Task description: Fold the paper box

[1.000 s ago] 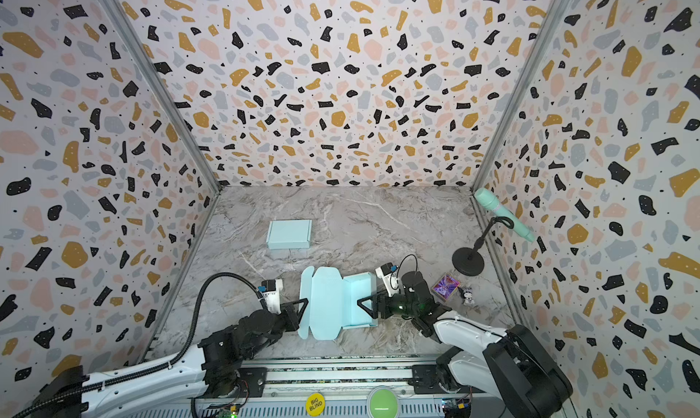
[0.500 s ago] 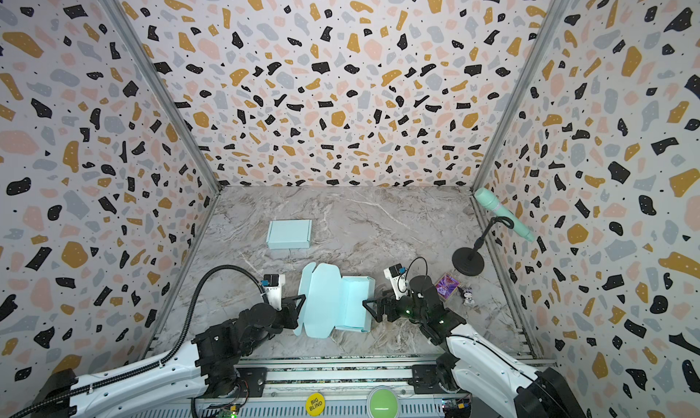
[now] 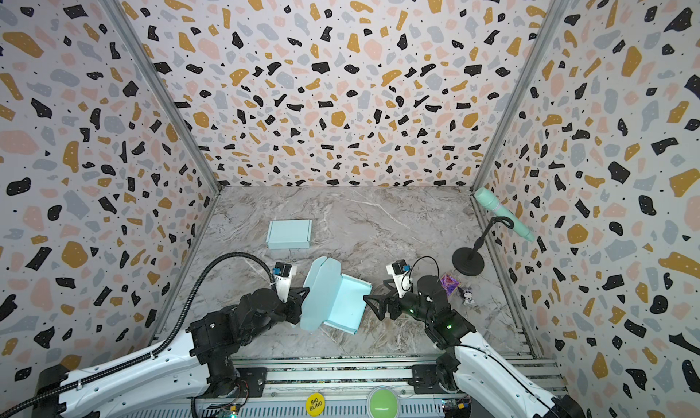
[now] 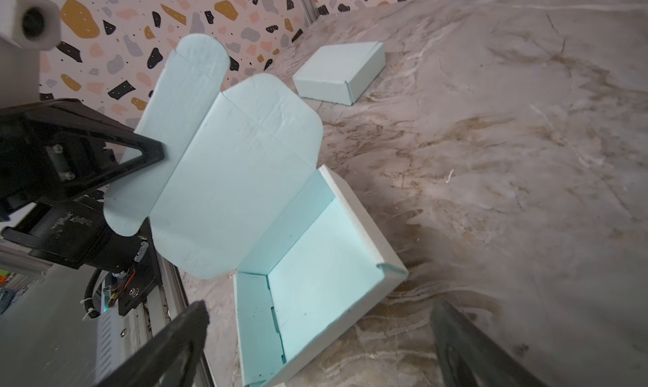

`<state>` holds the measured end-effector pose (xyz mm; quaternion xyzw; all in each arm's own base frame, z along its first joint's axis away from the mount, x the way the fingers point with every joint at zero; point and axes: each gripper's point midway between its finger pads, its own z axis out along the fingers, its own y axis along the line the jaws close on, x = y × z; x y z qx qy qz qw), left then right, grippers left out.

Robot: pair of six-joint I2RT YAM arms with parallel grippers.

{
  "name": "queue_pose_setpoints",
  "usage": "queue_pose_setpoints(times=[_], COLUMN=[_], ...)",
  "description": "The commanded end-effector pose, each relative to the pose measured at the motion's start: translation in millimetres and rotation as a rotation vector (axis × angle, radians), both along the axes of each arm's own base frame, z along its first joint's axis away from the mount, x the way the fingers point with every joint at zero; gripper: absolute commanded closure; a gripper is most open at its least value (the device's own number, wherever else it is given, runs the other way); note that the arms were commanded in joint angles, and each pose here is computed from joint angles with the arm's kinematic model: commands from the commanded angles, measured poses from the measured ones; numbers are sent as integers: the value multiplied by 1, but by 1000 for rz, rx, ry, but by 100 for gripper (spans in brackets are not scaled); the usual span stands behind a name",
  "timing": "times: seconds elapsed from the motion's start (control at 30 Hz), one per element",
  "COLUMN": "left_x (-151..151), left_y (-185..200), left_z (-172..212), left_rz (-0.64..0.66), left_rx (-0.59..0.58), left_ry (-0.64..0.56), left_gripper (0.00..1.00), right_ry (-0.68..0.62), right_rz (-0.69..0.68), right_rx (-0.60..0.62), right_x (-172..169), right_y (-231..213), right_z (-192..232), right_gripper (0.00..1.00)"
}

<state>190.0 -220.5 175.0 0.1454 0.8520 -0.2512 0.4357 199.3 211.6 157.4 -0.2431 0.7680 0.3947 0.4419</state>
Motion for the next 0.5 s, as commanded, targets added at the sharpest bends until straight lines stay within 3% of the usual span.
queue_pose_setpoints(times=[0.0, 0.13, 0.47], left_x=[-9, -13, -17], left_y=[-13, -23, -46], left_z=[11, 17, 41], left_rz=[-130, -211, -370], left_rx=[46, 93, 177], left_ry=[-17, -22, -59], left_gripper=[100, 100, 100], right_ry=[-298, -474, -430], right_rz=[26, 43, 268], right_rx=[127, 230, 124], right_x=[9, 5, 9], right_y=[8, 10, 45], right_z=[71, 98, 77], right_gripper=[1, 0, 0])
